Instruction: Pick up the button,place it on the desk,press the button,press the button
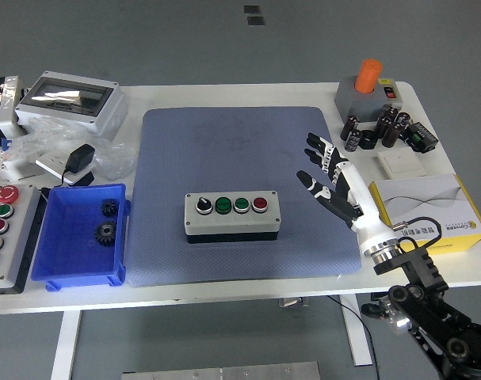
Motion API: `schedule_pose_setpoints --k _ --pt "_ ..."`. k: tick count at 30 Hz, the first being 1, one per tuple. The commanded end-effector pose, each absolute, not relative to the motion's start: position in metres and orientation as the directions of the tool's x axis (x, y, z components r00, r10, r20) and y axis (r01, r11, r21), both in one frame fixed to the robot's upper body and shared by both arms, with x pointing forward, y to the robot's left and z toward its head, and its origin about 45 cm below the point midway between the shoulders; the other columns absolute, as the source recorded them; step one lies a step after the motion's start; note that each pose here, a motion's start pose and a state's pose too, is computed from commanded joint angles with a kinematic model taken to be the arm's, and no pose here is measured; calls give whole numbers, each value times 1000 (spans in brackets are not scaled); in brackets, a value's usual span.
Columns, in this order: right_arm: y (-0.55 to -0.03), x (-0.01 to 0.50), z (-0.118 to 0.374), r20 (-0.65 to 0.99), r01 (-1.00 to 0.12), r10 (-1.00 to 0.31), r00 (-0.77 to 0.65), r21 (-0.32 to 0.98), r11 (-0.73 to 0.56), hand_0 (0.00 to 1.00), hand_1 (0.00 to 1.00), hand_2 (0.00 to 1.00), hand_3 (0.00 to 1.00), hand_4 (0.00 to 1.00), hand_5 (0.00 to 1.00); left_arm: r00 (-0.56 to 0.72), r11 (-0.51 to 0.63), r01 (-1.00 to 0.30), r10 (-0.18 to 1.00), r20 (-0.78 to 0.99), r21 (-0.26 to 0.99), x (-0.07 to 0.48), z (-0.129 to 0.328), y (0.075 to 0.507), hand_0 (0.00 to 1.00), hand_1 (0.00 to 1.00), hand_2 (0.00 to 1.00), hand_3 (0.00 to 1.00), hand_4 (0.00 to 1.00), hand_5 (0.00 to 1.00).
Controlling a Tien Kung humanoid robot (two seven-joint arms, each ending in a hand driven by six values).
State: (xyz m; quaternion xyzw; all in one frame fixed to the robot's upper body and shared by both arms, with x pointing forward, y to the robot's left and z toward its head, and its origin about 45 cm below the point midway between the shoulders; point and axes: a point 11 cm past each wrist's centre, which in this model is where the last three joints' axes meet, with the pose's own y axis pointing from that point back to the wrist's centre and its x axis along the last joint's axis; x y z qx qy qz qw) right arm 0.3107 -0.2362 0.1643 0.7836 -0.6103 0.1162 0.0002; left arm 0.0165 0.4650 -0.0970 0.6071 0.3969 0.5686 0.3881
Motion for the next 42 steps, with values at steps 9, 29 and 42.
schedule_pose_setpoints --k 9,29,42 --pt "-249 317 166 69 -969 -980 186 -150 -195 787 734 726 714 892 689 34 -398 51 917 396 916 12 -94 473 679 685 602 670 747 346" --pt "-257 322 176 37 -970 -987 158 -179 -162 766 705 710 671 867 666 20 -419 64 908 419 906 3 -88 488 679 684 597 664 739 336" --pt "-283 328 202 63 -965 -993 102 -237 -114 764 699 708 666 862 661 -18 -404 58 914 405 913 3 -92 479 680 684 596 661 729 328"
